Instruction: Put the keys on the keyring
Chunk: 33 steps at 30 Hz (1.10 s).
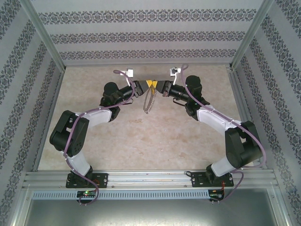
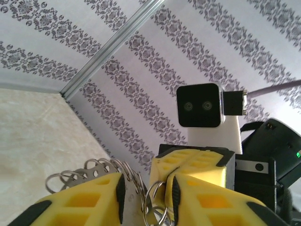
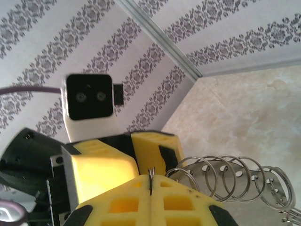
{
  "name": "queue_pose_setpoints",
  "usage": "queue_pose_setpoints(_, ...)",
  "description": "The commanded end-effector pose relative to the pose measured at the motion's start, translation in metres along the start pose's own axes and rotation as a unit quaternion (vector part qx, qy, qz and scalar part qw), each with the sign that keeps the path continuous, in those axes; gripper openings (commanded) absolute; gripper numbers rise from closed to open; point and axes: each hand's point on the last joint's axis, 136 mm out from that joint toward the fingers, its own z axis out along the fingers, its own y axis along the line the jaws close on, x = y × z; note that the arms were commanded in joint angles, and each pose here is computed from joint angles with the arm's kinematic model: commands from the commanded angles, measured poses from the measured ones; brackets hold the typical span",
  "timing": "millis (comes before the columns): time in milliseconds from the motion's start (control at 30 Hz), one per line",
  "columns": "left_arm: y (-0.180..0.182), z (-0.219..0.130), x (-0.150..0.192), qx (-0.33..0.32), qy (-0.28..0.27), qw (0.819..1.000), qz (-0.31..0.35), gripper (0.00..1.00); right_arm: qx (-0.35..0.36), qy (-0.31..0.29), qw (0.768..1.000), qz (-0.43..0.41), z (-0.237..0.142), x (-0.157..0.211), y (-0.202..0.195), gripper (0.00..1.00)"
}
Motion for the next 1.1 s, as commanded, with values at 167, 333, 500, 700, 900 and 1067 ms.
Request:
queue_pose_setpoints(167,-0.024,-0.001,-0.017,0.001,0.013,0.997,0.072,0.42,-0.028,0.016,0.996,-0.084,-0.016,-0.013,0.014,0.0)
queue_pose_setpoints(333,-0.025,-0.003,-0.015,-0.01,0.054,0.994,0.098,0.44,-0.042,0.028,0.992,-0.111,-0.022,-0.013,0.014,0.0)
queue_pose_setpoints(500,-0.027,-0.006,-0.006,0.009,0.128,0.985,0.116,0.45,-0.058,0.056,0.987,-0.137,-0.024,-0.013,0.018,0.0)
queue_pose_setpoints(700,-0.027,-0.005,-0.003,0.046,0.167,0.979,0.11,0.39,-0.078,0.085,0.983,-0.14,-0.026,-0.014,0.018,0.0)
queue_pose_setpoints(900,-0.023,0.003,-0.002,0.07,0.189,0.974,0.099,0.33,-0.095,0.103,0.982,-0.125,-0.024,-0.014,0.014,0.0)
queue_pose_setpoints(1067,-0.024,0.007,-0.001,0.088,0.199,0.972,0.091,0.3,-0.096,0.109,0.982,-0.12,-0.021,-0.013,0.008,0.0)
